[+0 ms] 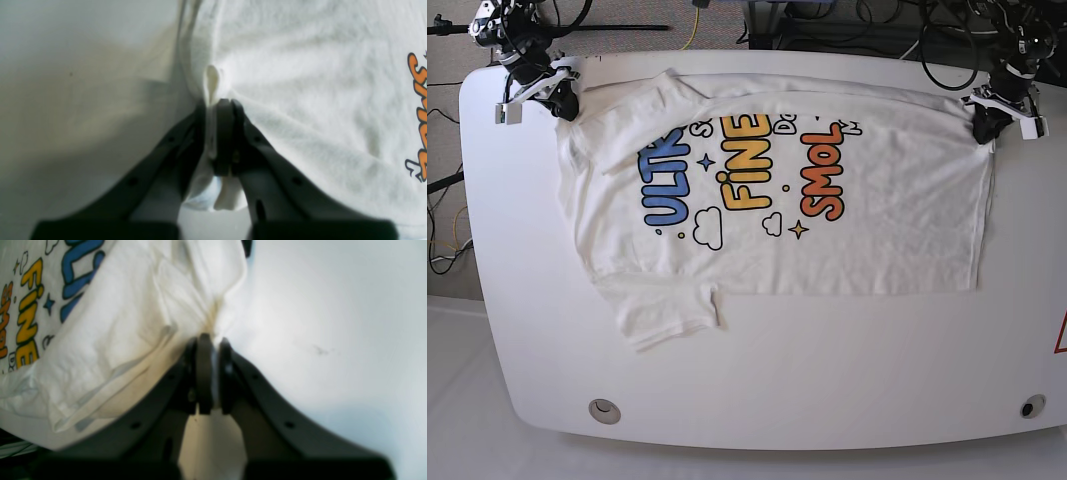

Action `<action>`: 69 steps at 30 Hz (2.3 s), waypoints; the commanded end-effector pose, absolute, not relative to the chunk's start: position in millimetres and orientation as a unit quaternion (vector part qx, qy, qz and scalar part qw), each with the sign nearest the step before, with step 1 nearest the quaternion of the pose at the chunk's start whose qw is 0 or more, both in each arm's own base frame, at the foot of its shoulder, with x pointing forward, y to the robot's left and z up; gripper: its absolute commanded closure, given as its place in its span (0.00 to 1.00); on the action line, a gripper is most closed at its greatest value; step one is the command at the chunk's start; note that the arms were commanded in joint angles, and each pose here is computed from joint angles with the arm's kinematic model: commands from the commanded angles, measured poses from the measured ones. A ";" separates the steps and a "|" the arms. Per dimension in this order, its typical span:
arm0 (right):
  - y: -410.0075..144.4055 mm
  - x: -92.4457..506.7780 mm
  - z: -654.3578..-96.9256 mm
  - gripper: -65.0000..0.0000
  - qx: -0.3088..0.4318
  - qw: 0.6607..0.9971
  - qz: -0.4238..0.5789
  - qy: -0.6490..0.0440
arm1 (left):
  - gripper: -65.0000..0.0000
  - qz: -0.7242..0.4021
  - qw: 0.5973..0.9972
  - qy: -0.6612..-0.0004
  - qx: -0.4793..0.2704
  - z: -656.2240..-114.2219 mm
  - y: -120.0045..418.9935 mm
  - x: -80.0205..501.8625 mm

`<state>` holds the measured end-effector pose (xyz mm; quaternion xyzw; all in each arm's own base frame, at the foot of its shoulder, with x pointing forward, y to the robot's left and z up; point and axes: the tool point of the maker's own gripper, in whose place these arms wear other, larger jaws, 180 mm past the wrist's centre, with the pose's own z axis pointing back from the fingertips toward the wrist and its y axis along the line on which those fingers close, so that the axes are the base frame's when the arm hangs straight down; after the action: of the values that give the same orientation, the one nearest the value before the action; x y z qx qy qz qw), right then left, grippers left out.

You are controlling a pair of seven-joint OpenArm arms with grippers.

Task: Fold the T-shirt properly
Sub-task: 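Release the shirt's collar-side corners by opening both grippers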

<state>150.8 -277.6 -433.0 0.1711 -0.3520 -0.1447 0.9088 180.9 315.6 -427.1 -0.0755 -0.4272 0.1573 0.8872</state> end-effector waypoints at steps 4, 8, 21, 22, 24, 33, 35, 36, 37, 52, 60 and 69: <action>-284.5 128.3 -444.2 1.00 0.143 0.933 -0.129 -0.303 | 0.99 0.142 0.927 -0.339 -0.077 -459.7 298.5 152.6; -285.5 128.6 -443.5 1.00 0.142 0.934 -0.128 -0.303 | 0.99 0.142 0.928 -0.337 -0.078 -460.6 297.5 150.7; -290.2 125.1 -440.0 1.00 0.136 0.934 -0.124 -0.305 | 1.00 0.144 0.932 -0.325 -0.069 -461.6 299.8 135.6; -289.9 125.1 -440.0 1.00 0.136 0.934 -0.124 -0.305 | 1.00 0.143 0.932 -0.325 -0.069 -461.6 299.9 135.2; -289.1 125.9 -439.4 1.00 0.137 0.934 -0.125 -0.306 | 1.00 0.142 0.933 -0.324 -0.067 -461.6 300.9 134.3; -289.0 128.8 -436.7 0.99 0.139 0.931 -0.126 -0.313 | 0.95 0.139 0.938 -0.313 -0.060 -463.6 304.4 130.6; -290.2 132.2 -434.9 0.89 0.137 0.930 -0.125 -0.318 | 0.77 0.138 0.941 -0.305 -0.058 -462.2 307.4 130.8; -290.3 132.4 -434.6 0.86 0.137 0.929 -0.125 -0.319 | 0.73 0.137 0.943 -0.298 -0.057 -463.4 307.5 129.0; -290.4 132.7 -434.2 0.82 0.137 0.929 -0.125 -0.320 | 0.68 0.137 0.945 -0.292 -0.057 -464.5 307.6 127.2; -292.7 146.5 -410.5 0.58 0.121 0.924 -0.102 -0.348 | 0.62 0.116 0.959 -0.255 -0.039 -459.1 312.6 121.9; -286.8 156.4 -401.6 0.59 0.121 0.920 -0.084 -0.363 | 0.51 0.112 0.958 -0.264 -0.035 -455.3 314.1 123.2; -275.0 164.2 -391.4 0.56 0.125 0.919 -0.056 -0.369 | 0.46 0.120 0.950 -0.286 -0.033 -448.8 316.6 134.7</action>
<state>155.0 -274.9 -405.6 0.1238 -0.3462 -0.0727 0.9271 166.1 309.4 -424.9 -0.0664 -0.3757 0.1188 0.9167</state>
